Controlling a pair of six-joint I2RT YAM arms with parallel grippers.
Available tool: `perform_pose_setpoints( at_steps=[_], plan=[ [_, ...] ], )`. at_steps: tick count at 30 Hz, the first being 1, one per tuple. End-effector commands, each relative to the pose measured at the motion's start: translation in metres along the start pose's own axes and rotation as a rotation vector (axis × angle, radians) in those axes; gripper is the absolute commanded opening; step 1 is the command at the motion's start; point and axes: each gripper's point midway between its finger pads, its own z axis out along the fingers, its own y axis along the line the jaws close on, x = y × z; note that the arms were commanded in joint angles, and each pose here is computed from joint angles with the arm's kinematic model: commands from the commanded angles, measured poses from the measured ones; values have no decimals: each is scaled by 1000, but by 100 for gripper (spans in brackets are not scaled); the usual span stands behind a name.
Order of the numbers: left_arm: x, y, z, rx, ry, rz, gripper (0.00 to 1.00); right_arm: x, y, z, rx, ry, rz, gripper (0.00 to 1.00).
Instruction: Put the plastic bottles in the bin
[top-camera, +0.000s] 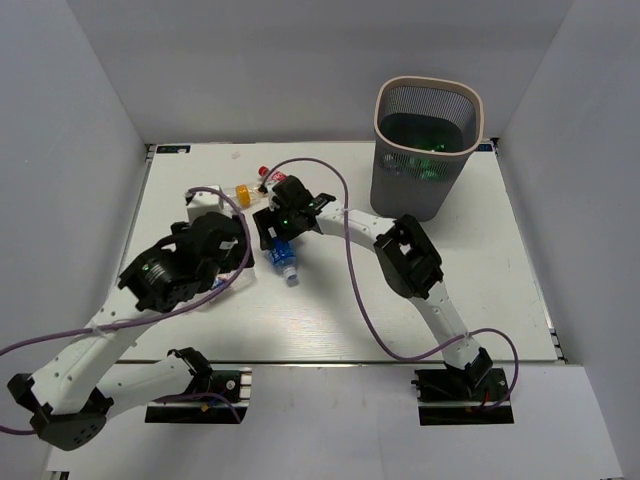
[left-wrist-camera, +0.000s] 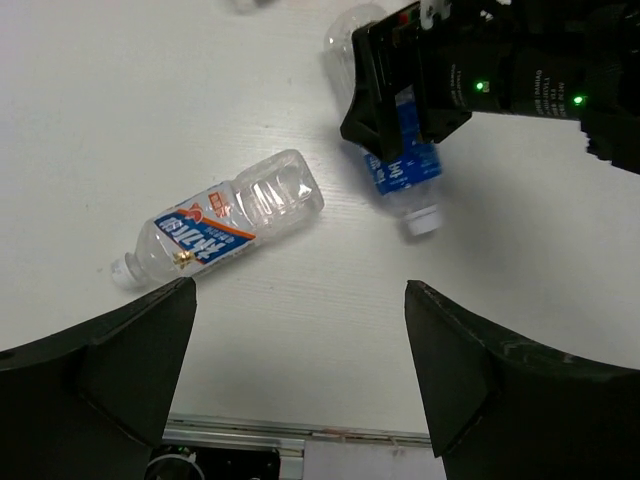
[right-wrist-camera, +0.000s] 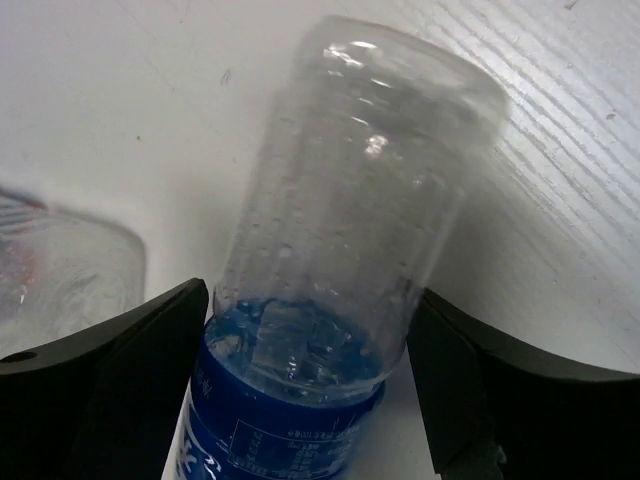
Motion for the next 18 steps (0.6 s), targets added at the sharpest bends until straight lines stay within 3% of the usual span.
perform_pose_setpoints(
  at_steps=[1,2,3,5,6,8,11,15,17,18],
  plan=[
    [14,2,15,-59,47,24,95,4,-10,10,95,0,-104,82],
    [19,1,18,-62,67,36,95,11,-14,8,103,9,-115,77],
    [24,2,22,-72,81,59,96,12,-17,7,105,13,-133,62],
    [32,1,28,-80,113,95,99,19,-21,-1,108,30,-131,43],
    [36,2,28,-76,126,130,99,12,-29,-11,112,14,-125,23],
    [37,-6,34,-53,137,171,99,-5,-43,-33,103,-16,-83,3],
    [33,-13,39,-11,118,230,99,-58,-40,-85,15,-133,-73,0],
    [32,-32,47,130,73,402,99,-155,-46,-200,-91,-371,-141,0],
    [27,-39,47,177,42,452,99,-168,-28,-230,-193,-417,-187,0],
    [29,-41,50,195,37,494,99,-186,-21,-273,-222,-499,-251,0]
  ],
)
